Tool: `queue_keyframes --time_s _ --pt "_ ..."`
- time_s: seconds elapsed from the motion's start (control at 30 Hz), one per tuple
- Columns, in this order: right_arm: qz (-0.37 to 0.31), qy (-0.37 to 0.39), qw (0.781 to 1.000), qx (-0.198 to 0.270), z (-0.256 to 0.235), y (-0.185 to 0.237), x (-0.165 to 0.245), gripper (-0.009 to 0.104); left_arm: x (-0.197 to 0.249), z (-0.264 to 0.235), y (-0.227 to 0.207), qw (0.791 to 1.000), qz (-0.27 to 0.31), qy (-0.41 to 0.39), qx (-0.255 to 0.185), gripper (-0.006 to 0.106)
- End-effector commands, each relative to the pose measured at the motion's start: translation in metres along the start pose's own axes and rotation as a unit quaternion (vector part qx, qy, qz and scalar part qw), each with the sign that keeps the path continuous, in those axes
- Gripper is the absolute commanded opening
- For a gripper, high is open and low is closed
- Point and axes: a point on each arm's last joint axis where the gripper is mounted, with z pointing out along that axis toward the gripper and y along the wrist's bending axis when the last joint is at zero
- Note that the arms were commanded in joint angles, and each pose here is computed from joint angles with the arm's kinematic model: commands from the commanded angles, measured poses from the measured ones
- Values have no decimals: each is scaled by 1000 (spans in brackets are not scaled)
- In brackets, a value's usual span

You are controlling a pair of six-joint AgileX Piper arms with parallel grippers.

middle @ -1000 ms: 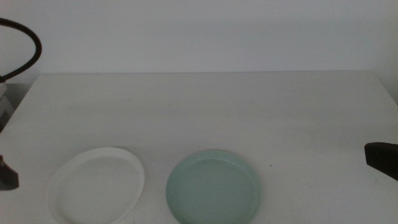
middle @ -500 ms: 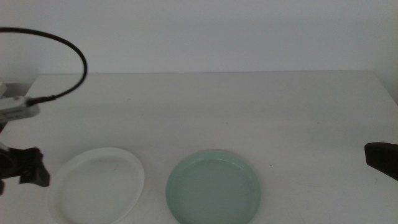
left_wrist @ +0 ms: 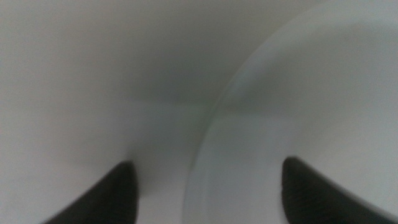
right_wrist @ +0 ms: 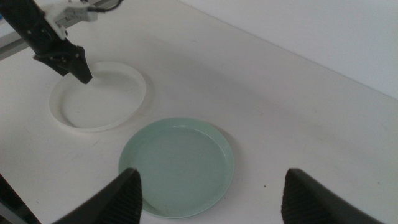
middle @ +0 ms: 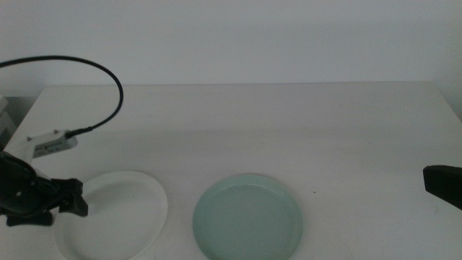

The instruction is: Stack the three bowls on top of each other.

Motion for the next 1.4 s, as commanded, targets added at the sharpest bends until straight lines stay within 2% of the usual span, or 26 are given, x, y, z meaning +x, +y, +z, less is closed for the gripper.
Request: queue_keyframes --time_s 0.0,0.1,0.23,0.33,0.43,0.6,0.7,0.9,1.07,1.37 --pt "-6 -44 999 8 -4 -1 -12 57 -10 -6 -3 1000 -12 -25 11 67" --pt "-6 -44 999 8 -4 -1 -12 57 -8 2 -1 1000 -15 -7 14 50" --pt "-6 -44 999 8 -4 -1 -12 57 -6 1 -2 999 -30 6 18 -1" --pt "-6 -44 999 8 -4 -1 -12 57 -9 -13 -6 1000 -17 -1 14 0" --pt "-6 -44 999 8 -4 -1 -12 57 -14 -40 -17 999 -20 -26 30 0" --pt "-6 -44 999 8 -4 -1 -12 57 -26 -89 -63 996 8 -65 61 0" --pt "-6 -44 999 8 -4 -1 -12 57 -31 -99 -99 994 38 -59 78 0" --pt "-6 -44 999 8 -4 -1 -12 57 -25 -86 -172 989 106 -33 94 0" --pt "-6 -44 999 8 -4 -1 -12 57 -7 -58 -213 982 154 -4 111 0" --pt "-6 -44 999 8 -4 -1 -12 57 7 -14 -236 977 183 39 103 0"
